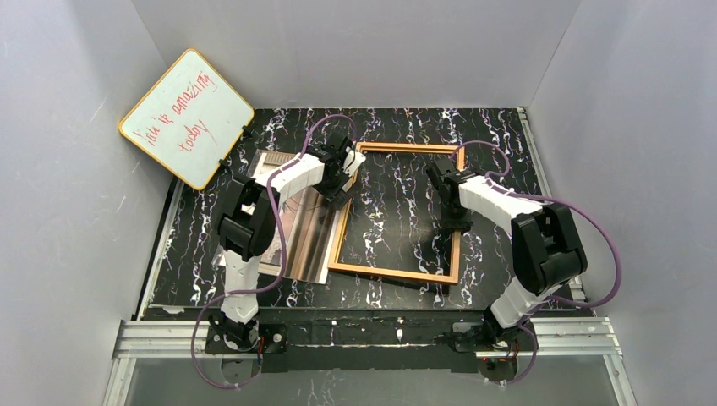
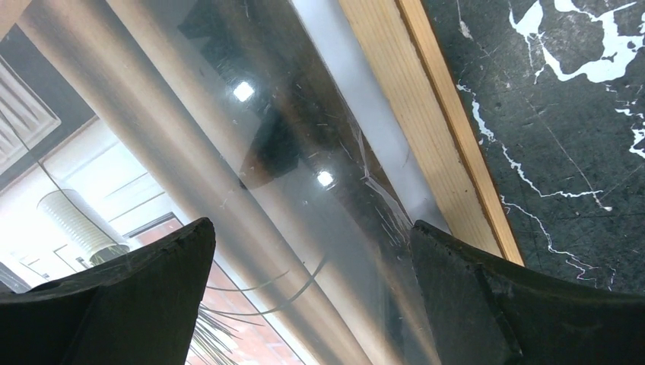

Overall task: Put the photo into the frame
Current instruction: Turn over the photo frame at the center of the board.

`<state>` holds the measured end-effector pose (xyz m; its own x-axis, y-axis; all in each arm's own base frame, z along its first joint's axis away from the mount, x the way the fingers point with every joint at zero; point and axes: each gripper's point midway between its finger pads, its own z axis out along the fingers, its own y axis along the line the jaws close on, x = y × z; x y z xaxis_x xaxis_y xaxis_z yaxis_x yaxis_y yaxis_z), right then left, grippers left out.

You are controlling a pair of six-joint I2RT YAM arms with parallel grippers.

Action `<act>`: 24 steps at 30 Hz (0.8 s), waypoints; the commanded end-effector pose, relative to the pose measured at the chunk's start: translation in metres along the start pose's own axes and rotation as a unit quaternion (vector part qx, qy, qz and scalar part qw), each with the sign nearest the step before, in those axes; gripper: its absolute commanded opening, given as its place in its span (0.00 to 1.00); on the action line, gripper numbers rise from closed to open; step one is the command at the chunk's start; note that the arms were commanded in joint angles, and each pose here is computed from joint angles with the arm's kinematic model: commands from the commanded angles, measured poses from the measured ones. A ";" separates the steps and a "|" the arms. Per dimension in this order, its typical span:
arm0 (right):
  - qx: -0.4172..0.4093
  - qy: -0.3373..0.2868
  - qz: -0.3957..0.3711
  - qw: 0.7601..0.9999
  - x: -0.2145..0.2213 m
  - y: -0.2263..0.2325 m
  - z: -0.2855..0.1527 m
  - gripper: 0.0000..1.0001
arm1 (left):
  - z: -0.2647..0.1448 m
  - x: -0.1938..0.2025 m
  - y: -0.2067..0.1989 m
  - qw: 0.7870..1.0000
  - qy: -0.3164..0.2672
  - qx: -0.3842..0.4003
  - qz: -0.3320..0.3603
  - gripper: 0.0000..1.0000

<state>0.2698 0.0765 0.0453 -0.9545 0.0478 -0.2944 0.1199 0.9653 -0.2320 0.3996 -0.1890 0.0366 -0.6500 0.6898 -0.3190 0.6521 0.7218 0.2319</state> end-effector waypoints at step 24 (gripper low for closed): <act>-0.050 -0.009 0.073 0.996 -0.039 0.016 0.030 0.72 | -0.012 0.005 -0.020 1.000 0.002 0.017 0.021 0.98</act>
<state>0.2938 0.0751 0.0258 -0.9457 0.0846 -0.3138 0.1615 0.9602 -0.2279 0.3999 -0.1895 0.0380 -0.6331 0.7070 -0.3151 0.6614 0.7056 0.2544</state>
